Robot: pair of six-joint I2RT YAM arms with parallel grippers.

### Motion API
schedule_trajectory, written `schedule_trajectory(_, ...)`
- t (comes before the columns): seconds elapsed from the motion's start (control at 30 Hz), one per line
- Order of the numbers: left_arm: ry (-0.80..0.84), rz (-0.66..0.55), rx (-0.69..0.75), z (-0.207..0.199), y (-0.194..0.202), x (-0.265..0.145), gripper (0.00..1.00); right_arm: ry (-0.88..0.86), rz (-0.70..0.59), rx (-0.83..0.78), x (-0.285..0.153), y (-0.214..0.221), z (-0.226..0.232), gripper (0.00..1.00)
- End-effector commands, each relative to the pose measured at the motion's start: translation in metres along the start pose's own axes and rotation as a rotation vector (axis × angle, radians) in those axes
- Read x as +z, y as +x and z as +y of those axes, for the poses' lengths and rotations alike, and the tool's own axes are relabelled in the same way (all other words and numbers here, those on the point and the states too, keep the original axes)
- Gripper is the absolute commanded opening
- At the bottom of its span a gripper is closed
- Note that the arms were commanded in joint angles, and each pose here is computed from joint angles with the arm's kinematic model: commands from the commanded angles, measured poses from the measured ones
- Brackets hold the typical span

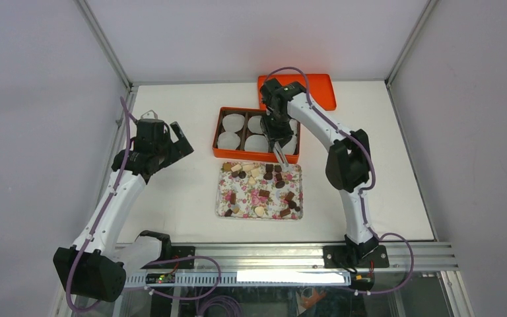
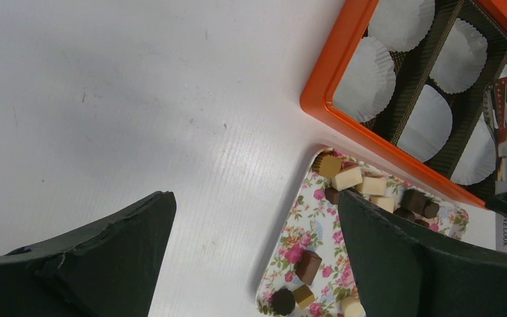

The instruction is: Pack the chocolate

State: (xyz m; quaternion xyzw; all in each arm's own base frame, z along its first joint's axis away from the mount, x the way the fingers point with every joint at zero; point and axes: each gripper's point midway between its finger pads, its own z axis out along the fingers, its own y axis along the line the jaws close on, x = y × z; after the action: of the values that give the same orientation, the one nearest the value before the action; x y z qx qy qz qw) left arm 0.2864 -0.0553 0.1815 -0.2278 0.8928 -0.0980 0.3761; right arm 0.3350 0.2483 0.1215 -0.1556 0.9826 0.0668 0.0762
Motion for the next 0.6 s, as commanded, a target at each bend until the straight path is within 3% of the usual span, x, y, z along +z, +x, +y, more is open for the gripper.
schedule_trajectory(0.0, 0.004, -0.04, -0.01, -0.001, -0.006, -0.004, 0.99, -0.01, -0.08, -0.008, -0.007, -0.029, 0.004, 0.15)
schedule_trajectory(0.57, -0.002, -0.04, -0.007, 0.004, -0.002, -0.01, 0.99, 0.068, -0.067, 0.03, 0.037, -0.054, -0.005, 0.21)
